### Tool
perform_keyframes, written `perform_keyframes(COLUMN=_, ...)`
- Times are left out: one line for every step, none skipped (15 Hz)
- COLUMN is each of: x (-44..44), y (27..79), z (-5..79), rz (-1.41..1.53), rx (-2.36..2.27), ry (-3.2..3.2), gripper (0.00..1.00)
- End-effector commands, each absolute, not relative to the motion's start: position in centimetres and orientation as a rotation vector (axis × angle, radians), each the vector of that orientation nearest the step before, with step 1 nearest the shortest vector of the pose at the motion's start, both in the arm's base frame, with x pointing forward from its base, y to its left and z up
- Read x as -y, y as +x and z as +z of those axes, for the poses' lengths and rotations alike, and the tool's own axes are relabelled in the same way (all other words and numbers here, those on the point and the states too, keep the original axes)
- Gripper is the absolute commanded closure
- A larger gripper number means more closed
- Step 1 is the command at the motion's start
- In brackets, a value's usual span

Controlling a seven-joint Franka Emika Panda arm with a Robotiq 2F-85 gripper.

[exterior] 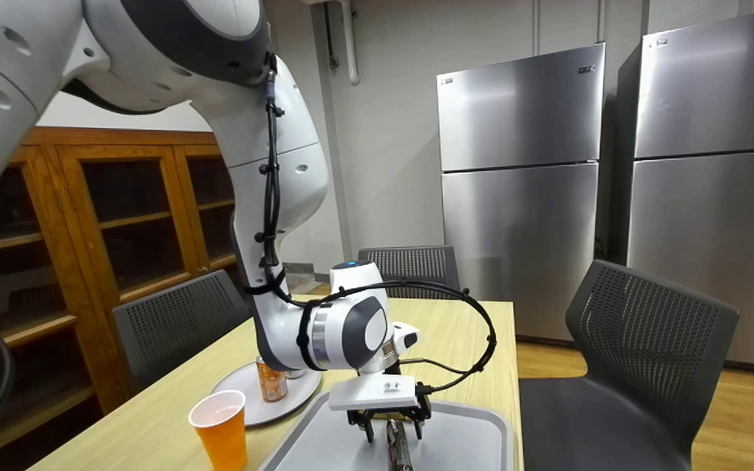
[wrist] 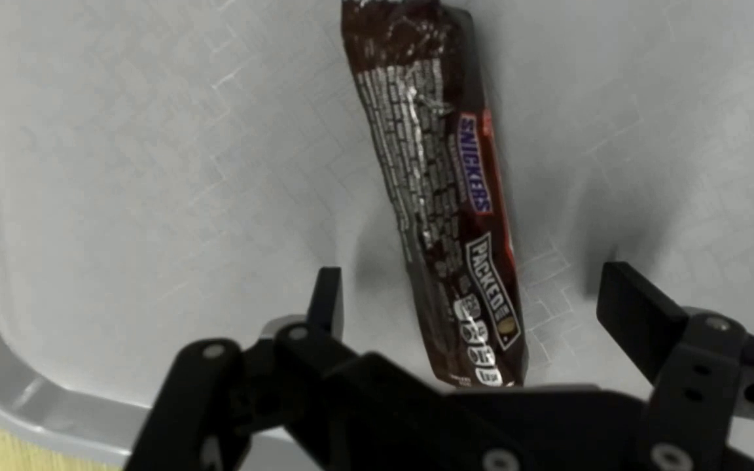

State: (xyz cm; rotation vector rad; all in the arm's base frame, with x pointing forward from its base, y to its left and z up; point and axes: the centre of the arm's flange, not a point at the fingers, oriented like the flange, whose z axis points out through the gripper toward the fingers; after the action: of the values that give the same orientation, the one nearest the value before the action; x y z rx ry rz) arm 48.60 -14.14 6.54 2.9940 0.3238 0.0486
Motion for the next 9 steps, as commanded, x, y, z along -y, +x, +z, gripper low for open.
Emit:
perform_keyframes(x=14.39, y=49.14, z=6.02, rz=0.077, rx=-0.35, ry=3.0, gripper=0.02)
perform_keyframes(x=14.32, y=49.06, z=6.04, rz=0.077, rx=-0.351, ry=2.999, gripper=0.26)
perform_keyframes(x=14.29, y=49.02, z=6.08, rz=0.076, rx=-0.349, ry=3.0, gripper=0.26)
perform_keyframes(x=14.32, y=49.02, z=6.13, rz=0.075, rx=-0.348, ry=2.999, gripper=0.31)
perform_keyframes(x=14.28, y=49.06, z=6.16, rz=0.077, rx=-0.349, ry=2.999, gripper=0.4)
perform_keyframes(x=14.22, y=49.09, z=6.26, rz=0.079, rx=-0.35, ry=2.999, gripper=0.47)
perform_keyframes(x=14.18, y=49.13, z=6.35, rz=0.081, rx=-0.351, ry=3.0, gripper=0.55)
perform_keyframes(x=14.2, y=49.17, z=6.45, rz=0.084, rx=-0.348, ry=3.001, gripper=0.62)
perform_keyframes(x=14.19, y=49.19, z=6.49, rz=0.085, rx=-0.347, ry=3.001, gripper=0.71)
